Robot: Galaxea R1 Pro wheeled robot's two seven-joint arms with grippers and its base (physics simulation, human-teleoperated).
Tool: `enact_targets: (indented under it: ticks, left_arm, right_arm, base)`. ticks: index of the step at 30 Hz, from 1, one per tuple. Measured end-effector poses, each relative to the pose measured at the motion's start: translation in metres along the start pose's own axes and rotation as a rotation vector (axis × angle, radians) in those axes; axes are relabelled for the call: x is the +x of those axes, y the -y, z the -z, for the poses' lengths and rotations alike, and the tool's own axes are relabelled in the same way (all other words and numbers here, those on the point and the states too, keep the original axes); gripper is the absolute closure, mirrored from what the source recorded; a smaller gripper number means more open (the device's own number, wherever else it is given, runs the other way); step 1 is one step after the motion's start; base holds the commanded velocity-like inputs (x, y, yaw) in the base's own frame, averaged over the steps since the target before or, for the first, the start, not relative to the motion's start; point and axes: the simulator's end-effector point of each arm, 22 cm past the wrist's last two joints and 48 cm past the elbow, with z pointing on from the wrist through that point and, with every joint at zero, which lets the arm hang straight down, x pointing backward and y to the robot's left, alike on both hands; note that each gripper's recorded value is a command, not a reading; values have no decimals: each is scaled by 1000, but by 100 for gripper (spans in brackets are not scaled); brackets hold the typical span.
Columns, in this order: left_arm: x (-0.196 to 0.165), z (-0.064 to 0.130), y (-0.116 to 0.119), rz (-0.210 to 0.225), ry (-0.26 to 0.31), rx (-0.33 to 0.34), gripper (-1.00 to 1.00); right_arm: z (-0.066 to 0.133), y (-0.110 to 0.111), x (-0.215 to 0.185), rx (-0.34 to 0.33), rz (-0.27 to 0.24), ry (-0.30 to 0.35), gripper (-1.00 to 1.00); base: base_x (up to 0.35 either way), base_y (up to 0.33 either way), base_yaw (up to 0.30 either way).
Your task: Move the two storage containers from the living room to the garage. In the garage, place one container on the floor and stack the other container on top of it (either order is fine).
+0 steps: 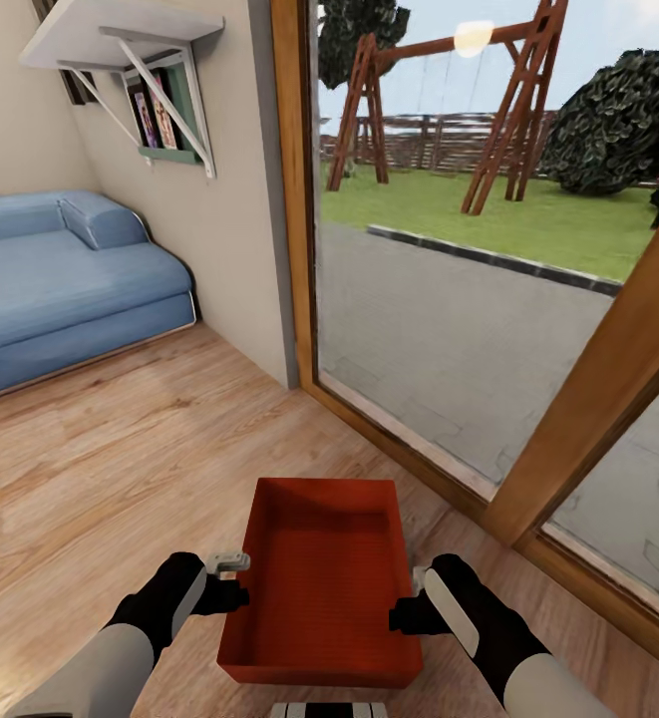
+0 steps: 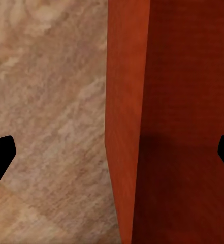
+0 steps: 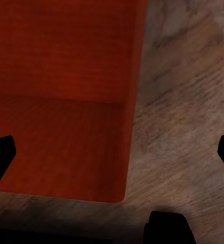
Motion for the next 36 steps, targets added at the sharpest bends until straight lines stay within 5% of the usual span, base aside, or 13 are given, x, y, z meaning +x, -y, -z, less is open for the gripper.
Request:
enact_targets:
  ticks: [36]
  left_arm:
    - [6,-7,-1,3,-17,0,-100]
  right_arm:
    - [-7,1,4,0,-1,-16,-100]
  base:
    - [0,0,0]
